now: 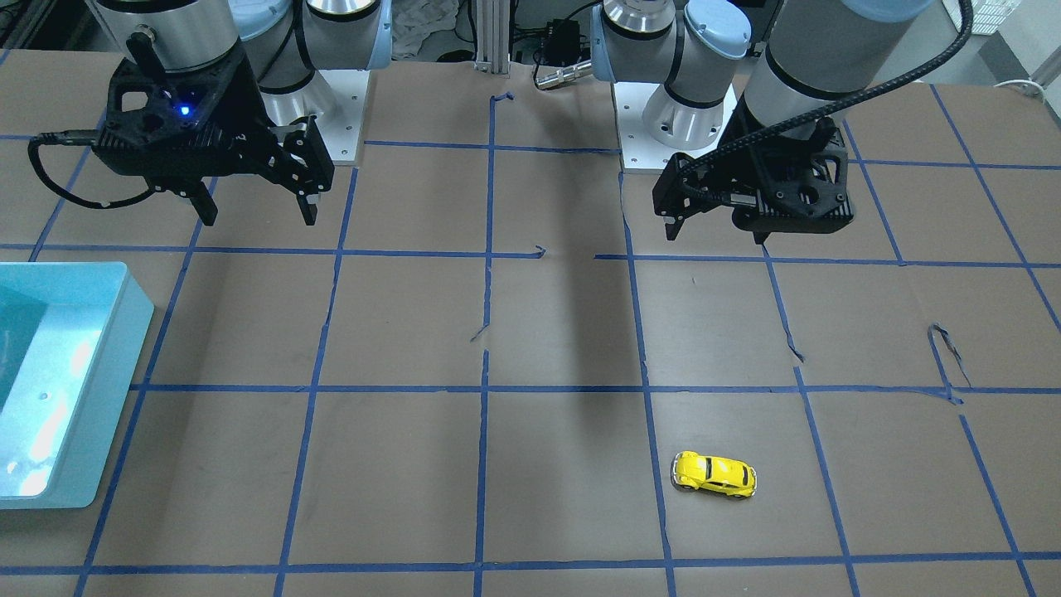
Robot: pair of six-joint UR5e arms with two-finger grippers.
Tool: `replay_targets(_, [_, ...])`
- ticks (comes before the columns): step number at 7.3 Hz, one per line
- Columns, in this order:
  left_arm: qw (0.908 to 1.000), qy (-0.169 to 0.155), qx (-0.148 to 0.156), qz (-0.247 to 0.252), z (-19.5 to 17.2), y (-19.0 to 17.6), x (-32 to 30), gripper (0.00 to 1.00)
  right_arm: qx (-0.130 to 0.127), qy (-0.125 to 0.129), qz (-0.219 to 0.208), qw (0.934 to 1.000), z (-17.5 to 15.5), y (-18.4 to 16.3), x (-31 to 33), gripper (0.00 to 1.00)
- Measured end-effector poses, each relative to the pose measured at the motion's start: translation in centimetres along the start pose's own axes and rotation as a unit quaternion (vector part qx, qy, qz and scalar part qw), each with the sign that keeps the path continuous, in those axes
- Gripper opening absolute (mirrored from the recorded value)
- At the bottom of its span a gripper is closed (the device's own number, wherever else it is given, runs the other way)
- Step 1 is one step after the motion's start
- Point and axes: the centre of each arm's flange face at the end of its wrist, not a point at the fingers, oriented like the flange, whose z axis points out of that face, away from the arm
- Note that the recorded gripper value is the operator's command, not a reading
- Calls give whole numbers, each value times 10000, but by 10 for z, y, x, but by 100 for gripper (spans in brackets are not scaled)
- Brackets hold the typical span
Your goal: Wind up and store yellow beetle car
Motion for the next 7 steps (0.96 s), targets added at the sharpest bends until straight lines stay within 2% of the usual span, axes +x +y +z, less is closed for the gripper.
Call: replay_targets(7, [9999,-5,-31,-125,4,-5,-7,100,-6,5,-6,10000,0,0,0,100])
